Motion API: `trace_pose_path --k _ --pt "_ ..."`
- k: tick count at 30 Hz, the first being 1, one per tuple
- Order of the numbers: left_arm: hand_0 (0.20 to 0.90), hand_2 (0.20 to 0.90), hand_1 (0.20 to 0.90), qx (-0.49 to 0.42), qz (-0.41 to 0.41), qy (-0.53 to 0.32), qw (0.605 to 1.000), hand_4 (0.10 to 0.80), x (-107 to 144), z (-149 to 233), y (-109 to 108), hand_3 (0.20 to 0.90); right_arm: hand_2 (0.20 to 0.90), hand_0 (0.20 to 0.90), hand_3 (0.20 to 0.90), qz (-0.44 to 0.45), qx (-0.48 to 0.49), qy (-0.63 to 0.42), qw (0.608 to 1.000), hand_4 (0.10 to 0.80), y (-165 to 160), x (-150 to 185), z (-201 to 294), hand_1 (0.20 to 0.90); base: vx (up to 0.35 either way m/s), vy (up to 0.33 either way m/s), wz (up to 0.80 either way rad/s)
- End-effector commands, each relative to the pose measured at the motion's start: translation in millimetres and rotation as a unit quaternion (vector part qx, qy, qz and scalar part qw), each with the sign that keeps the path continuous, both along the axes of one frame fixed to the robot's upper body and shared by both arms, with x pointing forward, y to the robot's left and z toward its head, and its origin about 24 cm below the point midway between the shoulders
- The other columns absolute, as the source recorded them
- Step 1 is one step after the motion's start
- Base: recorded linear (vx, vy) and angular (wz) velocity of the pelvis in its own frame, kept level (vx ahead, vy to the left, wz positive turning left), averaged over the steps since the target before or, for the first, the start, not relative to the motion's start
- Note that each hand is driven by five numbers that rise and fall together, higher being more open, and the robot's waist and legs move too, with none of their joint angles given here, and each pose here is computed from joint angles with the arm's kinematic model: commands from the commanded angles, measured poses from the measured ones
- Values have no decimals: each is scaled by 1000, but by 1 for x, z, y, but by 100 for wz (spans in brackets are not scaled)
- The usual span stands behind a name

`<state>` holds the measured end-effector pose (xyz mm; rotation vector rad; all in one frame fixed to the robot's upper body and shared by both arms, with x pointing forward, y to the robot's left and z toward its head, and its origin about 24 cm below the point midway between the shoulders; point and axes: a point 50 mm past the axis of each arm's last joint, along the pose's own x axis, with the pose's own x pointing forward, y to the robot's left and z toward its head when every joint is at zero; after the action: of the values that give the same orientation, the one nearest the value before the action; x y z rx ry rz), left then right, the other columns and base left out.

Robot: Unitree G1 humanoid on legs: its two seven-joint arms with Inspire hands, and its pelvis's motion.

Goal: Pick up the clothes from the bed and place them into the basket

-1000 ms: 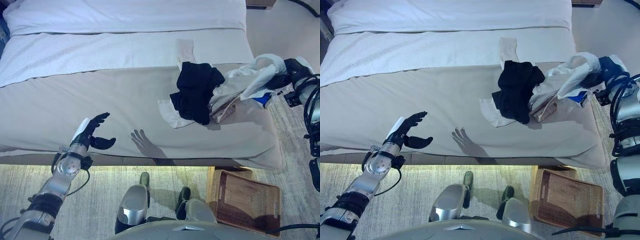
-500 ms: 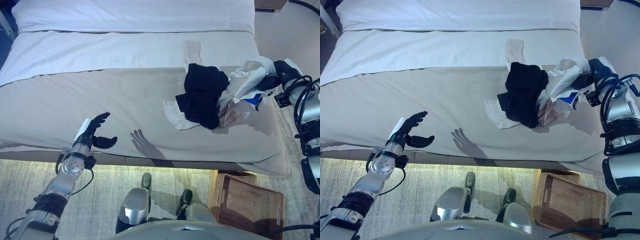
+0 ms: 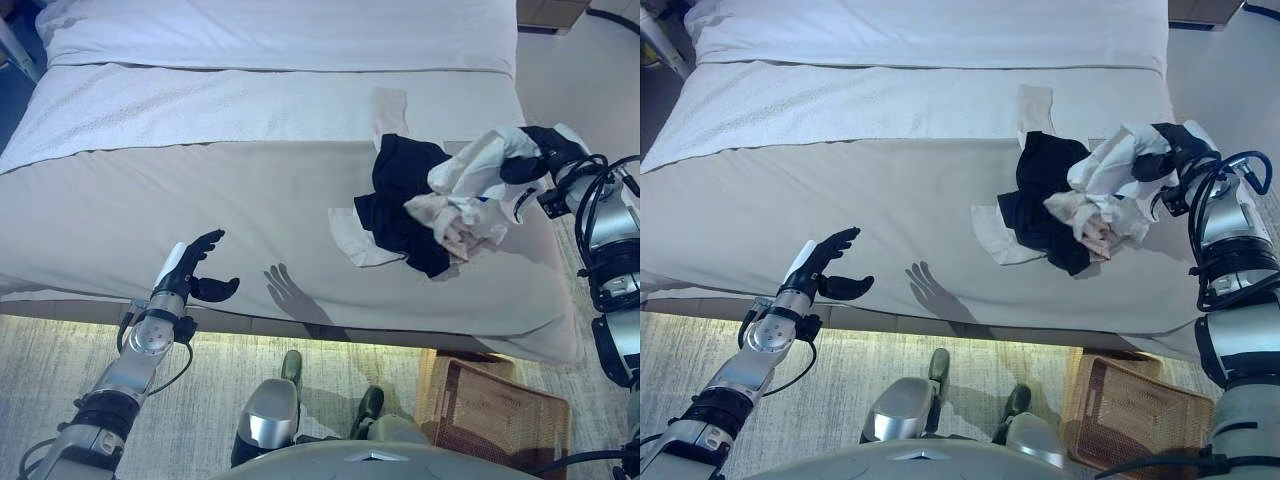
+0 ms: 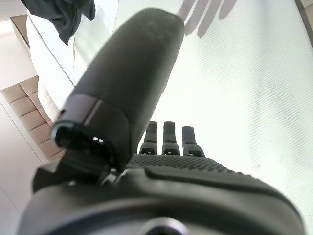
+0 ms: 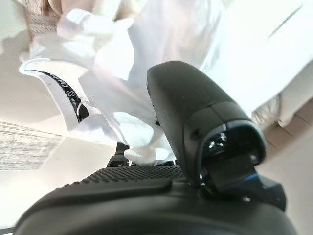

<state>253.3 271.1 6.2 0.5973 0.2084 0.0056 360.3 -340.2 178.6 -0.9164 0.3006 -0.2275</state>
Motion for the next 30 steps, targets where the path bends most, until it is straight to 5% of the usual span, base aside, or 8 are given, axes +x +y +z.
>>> trace_pose_path --k 1,15,16,18,19,28,29,30 --pt "900 900 900 13 -30 -30 999 800 -1 7 -10 900 900 900 900 -44 -124 107 985 800 -25 -16 -14 900 0 0 0" --pt "900 900 900 23 -26 -27 999 800 6 13 -3 900 900 900 900 -90 -75 262 958 800 -57 -42 -37 900 1 -6 -7" --pt "900 900 900 24 -27 -27 999 800 5 12 -3 900 594 594 543 -91 -80 249 961 443 -58 -41 -35 594 0 0 0" --pt "900 900 900 25 -26 -27 999 800 4 12 -4 900 338 338 244 -88 -83 237 964 144 -57 -40 -32 338 4 8 -2" --pt "900 900 900 23 -24 -27 999 800 3 11 -4 900 300 300 200 -86 -85 221 968 100 -56 -37 -29 300 6 15 -6" --pt "900 900 900 20 -20 -26 999 800 2 8 -6 900 300 300 200 -74 -84 128 985 100 -47 -30 -19 300 6 6 -6" --pt "900 900 900 19 -20 -26 999 800 2 8 -6 900 514 514 450 -75 -86 121 986 350 -46 -30 -19 514 0 0 0" --pt "900 900 900 19 -20 -25 999 800 2 7 -7 900 900 900 900 -73 -90 118 986 800 -45 -29 -20 900 0 0 0"
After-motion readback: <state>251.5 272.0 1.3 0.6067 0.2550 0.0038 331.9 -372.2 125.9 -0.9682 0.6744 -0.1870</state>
